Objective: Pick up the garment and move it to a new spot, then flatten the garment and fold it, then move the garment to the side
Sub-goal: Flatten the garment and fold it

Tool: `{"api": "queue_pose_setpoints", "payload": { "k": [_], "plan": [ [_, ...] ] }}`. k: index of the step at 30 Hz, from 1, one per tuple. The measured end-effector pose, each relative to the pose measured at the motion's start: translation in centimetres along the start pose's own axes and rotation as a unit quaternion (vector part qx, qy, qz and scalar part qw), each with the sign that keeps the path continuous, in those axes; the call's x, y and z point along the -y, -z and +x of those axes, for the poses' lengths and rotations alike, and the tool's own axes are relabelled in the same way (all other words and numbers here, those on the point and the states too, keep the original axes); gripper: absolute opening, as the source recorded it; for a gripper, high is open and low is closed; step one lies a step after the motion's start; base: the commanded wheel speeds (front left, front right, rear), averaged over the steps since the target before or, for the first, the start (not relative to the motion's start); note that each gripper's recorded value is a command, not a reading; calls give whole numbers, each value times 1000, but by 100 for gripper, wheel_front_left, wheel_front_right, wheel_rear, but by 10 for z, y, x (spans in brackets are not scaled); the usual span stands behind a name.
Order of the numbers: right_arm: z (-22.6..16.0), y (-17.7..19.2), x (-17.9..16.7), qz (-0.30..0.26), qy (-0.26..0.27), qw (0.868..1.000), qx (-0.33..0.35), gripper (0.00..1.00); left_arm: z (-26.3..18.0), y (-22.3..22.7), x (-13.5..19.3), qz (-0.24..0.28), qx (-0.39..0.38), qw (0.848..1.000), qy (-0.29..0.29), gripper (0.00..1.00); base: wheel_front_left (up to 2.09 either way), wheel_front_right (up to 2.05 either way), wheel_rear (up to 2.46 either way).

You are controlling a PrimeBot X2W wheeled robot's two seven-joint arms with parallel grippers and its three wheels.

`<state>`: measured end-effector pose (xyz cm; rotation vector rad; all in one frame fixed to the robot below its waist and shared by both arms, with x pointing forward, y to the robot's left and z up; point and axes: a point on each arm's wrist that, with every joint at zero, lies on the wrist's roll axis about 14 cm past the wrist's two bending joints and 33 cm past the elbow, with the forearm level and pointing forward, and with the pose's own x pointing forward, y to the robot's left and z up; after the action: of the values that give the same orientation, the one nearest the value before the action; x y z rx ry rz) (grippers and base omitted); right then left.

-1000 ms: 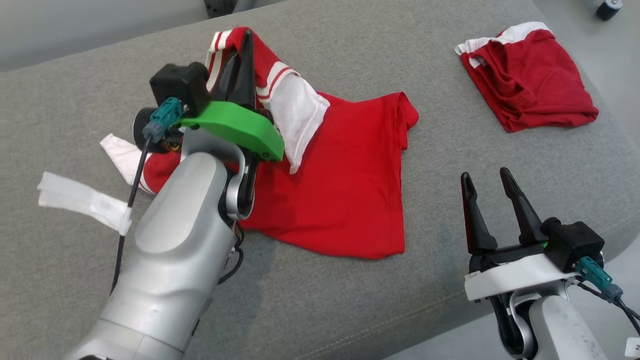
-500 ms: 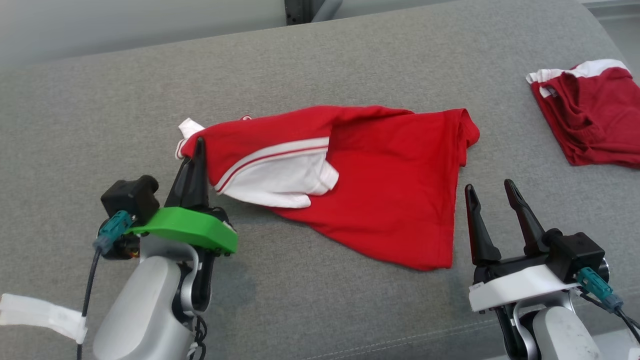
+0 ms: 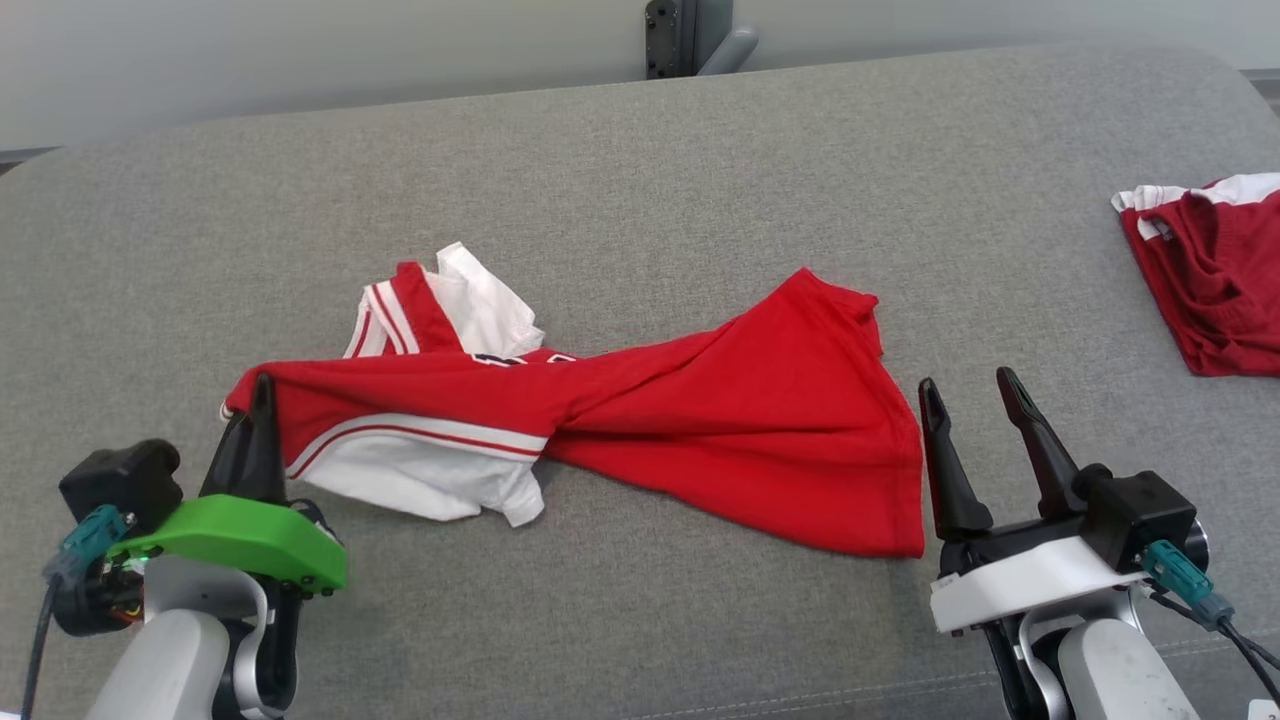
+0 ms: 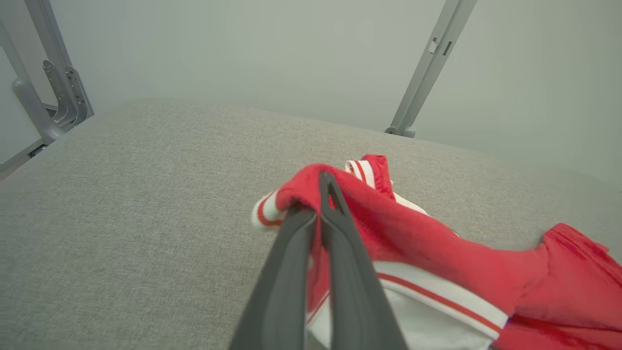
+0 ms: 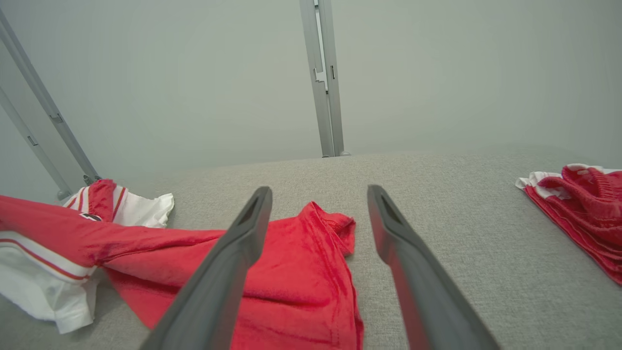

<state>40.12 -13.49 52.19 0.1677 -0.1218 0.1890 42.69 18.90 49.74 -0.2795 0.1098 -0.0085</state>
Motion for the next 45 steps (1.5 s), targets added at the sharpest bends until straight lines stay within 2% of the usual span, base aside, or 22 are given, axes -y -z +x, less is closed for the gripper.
{"api": "queue_pose_setpoints", "payload": {
  "k": [9,10,11,12,13,14,15,16,20,21,23,24,26,27,28,29,38,45],
  "plan": [
    [-5,7,8,-3,12,1000,-13,100,-7,37,-40,-1,-63,996,-57,0,0,0,0],
    [-6,8,8,-4,12,1000,-14,100,-7,40,-40,-7,-64,996,-59,8,0,0,0],
    [-7,9,8,-6,12,1000,-16,100,-7,44,-39,-11,-64,996,-62,25,0,0,0],
    [-7,9,8,-6,12,1000,-16,100,-6,47,-39,-12,-65,996,-61,28,0,0,0],
    [-8,9,8,-7,12,1000,-18,100,-5,49,-39,-12,-65,996,-62,40,0,0,0],
    [-8,10,8,-9,12,1000,-19,100,-3,50,-39,-12,-62,996,-62,63,0,0,0],
    [-8,10,9,-10,13,1000,-19,100,-1,51,-39,-11,-61,996,-62,91,0,0,0],
    [-8,10,9,-11,13,1000,-19,100,2,52,-38,-10,-59,996,-60,100,0,0,0],
    [-9,11,9,-15,12,1000,-21,100,10,54,-31,-8,-52,997,-49,100,0,0,0],
    [-9,11,9,-16,12,1000,-21,100,12,53,-29,-5,-51,998,-44,95,0,0,0],
    [-9,11,8,-18,10,1000,-22,100,18,50,-27,5,-44,998,-38,51,0,0,0],
    [-8,11,8,-19,10,1000,-22,100,22,47,-25,7,-40,999,-34,45,0,0,0],
    [-7,12,8,-19,9,1000,-23,100,30,41,-22,13,-32,999,-30,44,0,0,0],
    [-7,12,8,-19,9,1000,-23,100,34,39,-21,15,-29,999,-28,47,0,0,0],
    [-6,12,7,-20,8,1000,-22,100,37,36,-19,15,-26,999,-25,81,0,0,0],
    [-5,12,8,-20,8,1000,-22,100,41,34,-16,12,-22,999,-22,100,0,0,0],
    [6,18,9,-30,4,999,-31,100,52,16,-3,30,9,999,10,100,0,0,0],
    [31,23,10,-71,-8,996,-48,100,36,44,-17,19,-31,999,-10,100,0,0,0]
  ]
}}
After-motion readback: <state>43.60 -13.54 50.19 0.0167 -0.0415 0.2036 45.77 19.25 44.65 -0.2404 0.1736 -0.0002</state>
